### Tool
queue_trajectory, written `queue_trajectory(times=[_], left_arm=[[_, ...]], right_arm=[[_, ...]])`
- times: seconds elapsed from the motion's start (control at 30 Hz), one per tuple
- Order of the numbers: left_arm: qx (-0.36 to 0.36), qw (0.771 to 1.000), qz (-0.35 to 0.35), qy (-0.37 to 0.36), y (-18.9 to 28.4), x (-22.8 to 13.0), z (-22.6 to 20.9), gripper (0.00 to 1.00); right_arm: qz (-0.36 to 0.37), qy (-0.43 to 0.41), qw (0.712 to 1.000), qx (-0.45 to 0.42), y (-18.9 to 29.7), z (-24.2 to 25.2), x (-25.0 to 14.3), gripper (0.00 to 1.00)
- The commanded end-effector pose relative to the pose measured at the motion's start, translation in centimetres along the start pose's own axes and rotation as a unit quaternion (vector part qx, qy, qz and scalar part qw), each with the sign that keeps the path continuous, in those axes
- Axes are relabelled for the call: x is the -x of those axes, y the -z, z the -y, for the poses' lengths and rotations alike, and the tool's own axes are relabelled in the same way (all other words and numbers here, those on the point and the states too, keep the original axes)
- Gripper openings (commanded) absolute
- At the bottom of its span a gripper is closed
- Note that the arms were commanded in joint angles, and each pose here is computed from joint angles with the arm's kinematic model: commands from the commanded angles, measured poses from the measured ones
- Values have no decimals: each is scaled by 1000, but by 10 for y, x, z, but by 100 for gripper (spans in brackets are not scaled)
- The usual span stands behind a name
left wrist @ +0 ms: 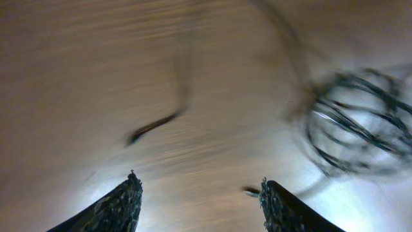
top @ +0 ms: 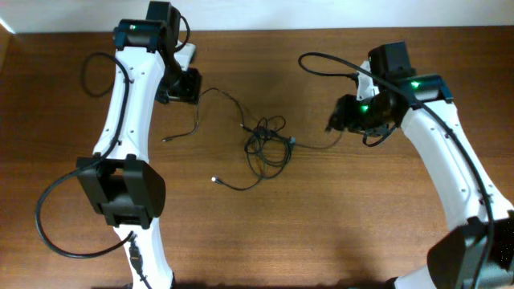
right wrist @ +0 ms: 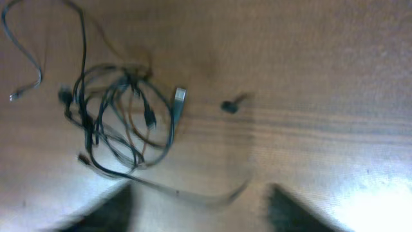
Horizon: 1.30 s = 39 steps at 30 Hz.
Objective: Untangle cables
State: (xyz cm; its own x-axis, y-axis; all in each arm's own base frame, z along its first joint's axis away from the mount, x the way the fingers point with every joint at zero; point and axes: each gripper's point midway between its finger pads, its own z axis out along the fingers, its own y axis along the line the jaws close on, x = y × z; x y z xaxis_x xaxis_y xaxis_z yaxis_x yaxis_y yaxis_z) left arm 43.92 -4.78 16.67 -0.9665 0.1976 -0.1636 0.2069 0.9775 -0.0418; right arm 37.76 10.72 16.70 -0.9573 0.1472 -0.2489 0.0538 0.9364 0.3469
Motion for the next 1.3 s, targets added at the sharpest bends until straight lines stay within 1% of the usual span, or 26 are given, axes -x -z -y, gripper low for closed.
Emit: queue_trajectory(times=[0.0,0.03,0.1,0.17,0.2,0.23,0.27,0.37,0.4,0.43,0.57,0.7,0.73,0.77,0.8,0.83,0.9,0.93,0.97,1.0,1.07,1.1,1.17,1.23,1.27], left_arm=[[-222,949,45,-219,16,-5,82,60],[-233,943,38,-233,16,-10,91,58],[-247,937,24,-248,11,-17,111,53],[-252,925,-8,-283,-10,-32,147,49],[-231,932,-23,-279,-21,-35,154,50],[-185,946,-36,-263,-37,-35,157,49],[-152,954,-45,-254,-46,-36,159,49],[-139,957,-59,-248,-69,-49,188,44],[-91,970,-63,-215,-82,-49,181,43],[-74,975,-62,-201,-91,-49,177,43],[-93,975,-31,-198,-126,-45,184,44],[-98,977,-13,-191,-144,-44,187,42],[-98,977,-12,-190,-147,-46,187,27],[-94,981,-7,-168,-146,-42,186,0],[-95,983,0,-157,-138,-36,185,0],[-100,983,14,-152,-107,-25,185,0],[-117,979,72,-150,-5,-6,186,0],[-141,972,104,-155,37,-3,194,0],[-183,959,143,-163,90,-8,205,0],[-205,954,158,-153,112,-12,207,0],[-249,945,159,-143,129,-20,207,0],[-280,938,155,-135,132,-19,206,0],[-312,927,164,-129,140,-15,204,0],[-339,917,162,-134,146,-18,212,0],[-347,914,161,-135,148,-19,214,0]], right_arm=[[22,-45,999,-13,5,25,18,99],[23,-58,998,-16,12,36,21,99],[15,-43,999,-11,13,38,18,99],[9,-30,999,-14,13,39,15,99],[9,-30,999,-14,13,38,15,99],[9,-31,999,-14,13,39,15,99],[8,-31,999,-15,13,39,14,99],[8,-31,999,-16,13,39,14,99],[6,-25,1000,-16,13,39,13,99],[6,-18,1000,-16,13,39,13,99],[6,-19,1000,-16,13,39,13,99],[3,-20,1000,-17,13,40,12,99],[3,-19,1000,-17,13,40,12,99],[3,-20,1000,-17,13,40,12,99],[0,-20,1000,-15,13,39,11,99],[-6,-22,1000,-15,13,39,8,99],[-7,-21,1000,1,13,33,7,99],[-12,-20,999,39,14,20,7,91],[-5,0,993,116,23,-8,9,85],[8,21,984,174,36,-29,12,84],[55,66,966,244,78,-61,17,83],[87,90,957,262,104,-74,17,84],[131,109,947,271,136,-85,15,84],[140,132,940,281,142,-101,11,84],[140,129,943,273,138,-108,11,84]])
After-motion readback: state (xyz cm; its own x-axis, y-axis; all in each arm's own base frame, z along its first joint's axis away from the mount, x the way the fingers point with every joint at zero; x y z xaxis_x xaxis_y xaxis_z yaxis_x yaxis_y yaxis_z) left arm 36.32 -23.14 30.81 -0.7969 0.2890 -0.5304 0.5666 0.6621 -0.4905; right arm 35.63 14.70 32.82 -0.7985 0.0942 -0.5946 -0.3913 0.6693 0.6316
